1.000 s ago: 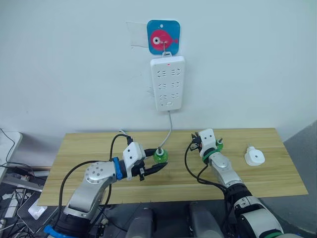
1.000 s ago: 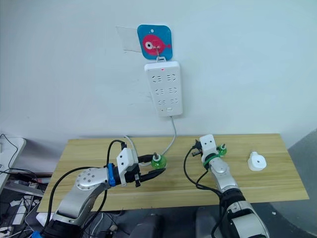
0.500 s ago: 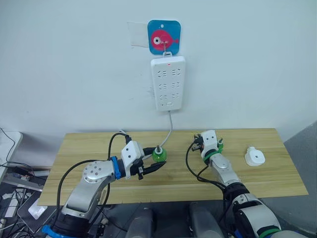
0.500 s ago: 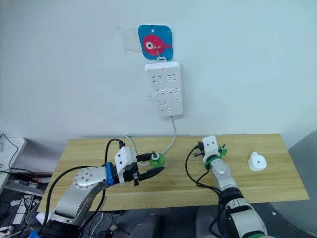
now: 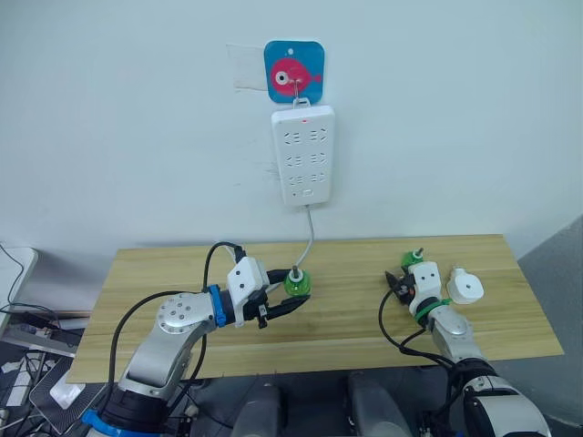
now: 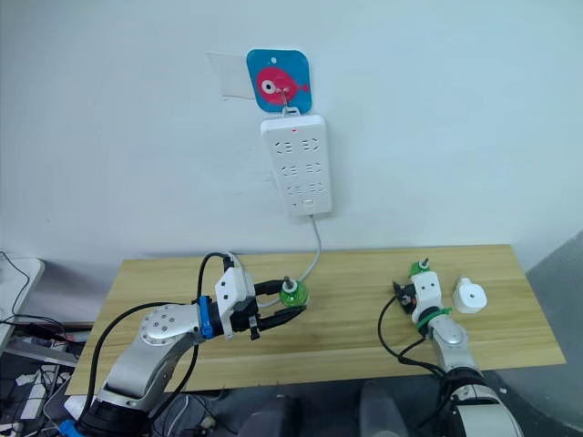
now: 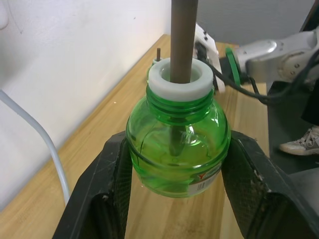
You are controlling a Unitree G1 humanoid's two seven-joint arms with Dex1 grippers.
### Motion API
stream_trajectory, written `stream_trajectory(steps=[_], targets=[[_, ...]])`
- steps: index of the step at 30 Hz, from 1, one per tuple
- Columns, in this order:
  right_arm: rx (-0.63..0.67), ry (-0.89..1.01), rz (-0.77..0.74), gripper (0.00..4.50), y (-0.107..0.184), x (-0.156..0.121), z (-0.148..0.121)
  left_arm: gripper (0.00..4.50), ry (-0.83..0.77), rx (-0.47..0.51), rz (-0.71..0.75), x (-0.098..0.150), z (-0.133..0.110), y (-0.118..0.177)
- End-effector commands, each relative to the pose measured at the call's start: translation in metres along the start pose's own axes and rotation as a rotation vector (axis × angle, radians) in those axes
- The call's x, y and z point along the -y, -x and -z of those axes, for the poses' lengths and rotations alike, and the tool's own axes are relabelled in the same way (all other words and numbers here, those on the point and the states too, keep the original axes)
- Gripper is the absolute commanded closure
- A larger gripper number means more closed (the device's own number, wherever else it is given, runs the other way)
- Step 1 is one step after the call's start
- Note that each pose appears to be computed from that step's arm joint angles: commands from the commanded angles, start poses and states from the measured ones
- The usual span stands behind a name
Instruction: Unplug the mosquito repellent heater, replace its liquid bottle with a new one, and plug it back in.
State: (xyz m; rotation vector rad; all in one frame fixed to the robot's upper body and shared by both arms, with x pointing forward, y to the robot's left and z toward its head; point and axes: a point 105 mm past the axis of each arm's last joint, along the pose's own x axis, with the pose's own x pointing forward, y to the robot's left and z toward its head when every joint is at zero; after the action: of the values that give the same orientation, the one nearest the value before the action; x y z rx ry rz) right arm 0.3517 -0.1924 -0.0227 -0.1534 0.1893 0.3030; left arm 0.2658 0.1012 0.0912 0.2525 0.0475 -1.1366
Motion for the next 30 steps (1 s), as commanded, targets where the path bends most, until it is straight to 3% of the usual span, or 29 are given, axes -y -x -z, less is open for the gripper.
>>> stream_trajectory(steps=[1,3,10,18,22,30], targets=[[0.056,0.02,-0.031,0.72,-0.008,-0.009,-0.014,2.3,-0.014,0.035,0.013,0.003,-0.008,-0.002],[0.077,0.017,-0.05,0.01,-0.012,-0.018,-0.02,2.3,-0.013,0.036,0.013,0.004,-0.008,-0.003],[0.175,0.035,-0.126,0.01,-0.017,-0.033,-0.044,2.3,-0.011,0.035,0.008,0.004,-0.008,-0.002],[0.364,0.101,-0.316,0.01,0.014,-0.032,-0.119,2.3,-0.006,0.032,-0.008,0.004,-0.006,0.002],[0.318,0.073,-0.526,0.01,0.035,-0.041,-0.149,2.3,-0.004,0.033,-0.012,0.002,-0.006,0.003],[0.156,0.102,-0.919,0.01,0.071,-0.066,-0.163,2.3,-0.03,0.057,-0.007,-0.006,-0.006,-0.006]])
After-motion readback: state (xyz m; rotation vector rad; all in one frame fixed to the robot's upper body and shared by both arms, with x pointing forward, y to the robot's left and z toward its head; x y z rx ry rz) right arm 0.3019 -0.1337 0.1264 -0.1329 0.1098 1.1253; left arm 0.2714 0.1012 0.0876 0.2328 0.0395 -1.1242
